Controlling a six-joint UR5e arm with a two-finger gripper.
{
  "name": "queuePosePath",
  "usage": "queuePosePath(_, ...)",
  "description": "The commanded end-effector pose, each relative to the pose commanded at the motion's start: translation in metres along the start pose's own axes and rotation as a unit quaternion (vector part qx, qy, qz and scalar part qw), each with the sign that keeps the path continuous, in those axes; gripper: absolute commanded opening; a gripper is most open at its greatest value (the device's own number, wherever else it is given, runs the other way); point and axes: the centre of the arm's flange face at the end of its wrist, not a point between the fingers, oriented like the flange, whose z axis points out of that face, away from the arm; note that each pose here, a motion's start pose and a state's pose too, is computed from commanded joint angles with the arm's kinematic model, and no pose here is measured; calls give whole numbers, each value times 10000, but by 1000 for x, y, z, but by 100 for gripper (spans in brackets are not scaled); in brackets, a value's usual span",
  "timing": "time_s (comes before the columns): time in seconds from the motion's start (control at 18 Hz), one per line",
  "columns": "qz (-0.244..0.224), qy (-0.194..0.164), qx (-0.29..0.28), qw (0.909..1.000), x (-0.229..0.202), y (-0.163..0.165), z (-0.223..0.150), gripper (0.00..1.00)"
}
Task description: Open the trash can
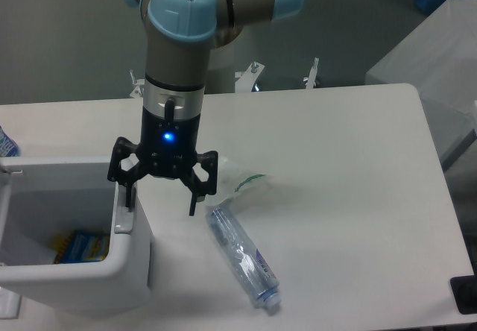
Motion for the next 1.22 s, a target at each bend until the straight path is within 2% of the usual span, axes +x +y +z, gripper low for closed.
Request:
queuePosePath(0.17, 48, -34, 121, 9999, 0, -9, -11, 100)
queuePosePath(0.33, 174, -127, 425, 9989, -1, -36, -33, 100)
queuePosePath(0.39, 169, -247, 482, 9984, -7, -42, -40, 100)
queuePosePath(0.56, 128, -999, 494, 9937, -39, -47, -62, 100)
queuePosePath(0.67, 260, -1165, 460, 9918, -57, -48, -70, 100)
queuePosePath(0.83, 785, -1402, 248, 9867, -86, -41, -77, 100)
queuePosePath(1.22, 1035, -1608, -135, 9815, -142, -24, -89, 100)
